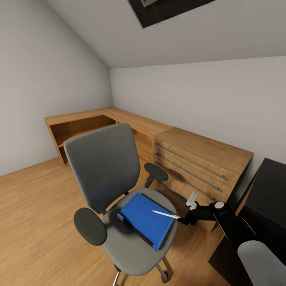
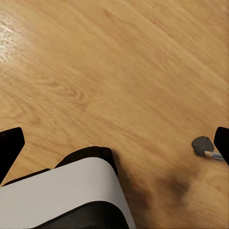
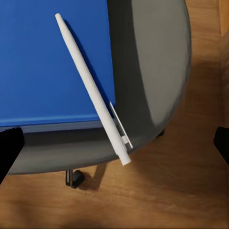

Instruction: In the bedroom, organize the workspace by keeping the computer under the desk, ensuring the monitor is on the desk, placing the keyboard on the desk next to the monitor, placing the mouse on the desk next to the keyboard, moving the folder from the swivel chair onto the desk next to the mouse, stacking the notebook on top of the folder with the pen on top of the notebook, and positioning the swivel chair next to the desk.

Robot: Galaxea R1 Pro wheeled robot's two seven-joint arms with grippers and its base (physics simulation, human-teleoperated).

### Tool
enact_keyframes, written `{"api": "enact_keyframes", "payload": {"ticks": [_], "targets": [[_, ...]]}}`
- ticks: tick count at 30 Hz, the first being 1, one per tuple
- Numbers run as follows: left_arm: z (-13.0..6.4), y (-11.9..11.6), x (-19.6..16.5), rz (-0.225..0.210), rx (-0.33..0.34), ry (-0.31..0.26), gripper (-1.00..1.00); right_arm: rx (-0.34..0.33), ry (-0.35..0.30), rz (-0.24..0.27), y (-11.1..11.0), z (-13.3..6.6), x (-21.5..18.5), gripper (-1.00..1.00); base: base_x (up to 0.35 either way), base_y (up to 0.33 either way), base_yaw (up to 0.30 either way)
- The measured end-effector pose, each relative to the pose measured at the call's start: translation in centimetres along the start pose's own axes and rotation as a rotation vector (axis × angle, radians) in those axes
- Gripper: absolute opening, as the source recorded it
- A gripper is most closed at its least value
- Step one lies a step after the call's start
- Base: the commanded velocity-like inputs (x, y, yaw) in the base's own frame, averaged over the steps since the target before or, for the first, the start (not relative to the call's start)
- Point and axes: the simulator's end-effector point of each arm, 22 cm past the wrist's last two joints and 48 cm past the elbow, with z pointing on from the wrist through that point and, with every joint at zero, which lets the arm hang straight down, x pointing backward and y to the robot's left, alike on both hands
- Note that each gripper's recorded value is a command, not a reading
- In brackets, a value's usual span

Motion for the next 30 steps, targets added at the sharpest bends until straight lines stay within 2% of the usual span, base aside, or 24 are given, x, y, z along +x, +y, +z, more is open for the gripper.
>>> {"api": "enact_keyframes", "payload": {"ticks": [30], "targets": [[5.4,2.3,2.3,-0.002,0.000,-0.002,1.00,-0.010,-0.008,-0.010,1.3,4.2,4.5,1.00,0.000,0.000,0.000]]}}
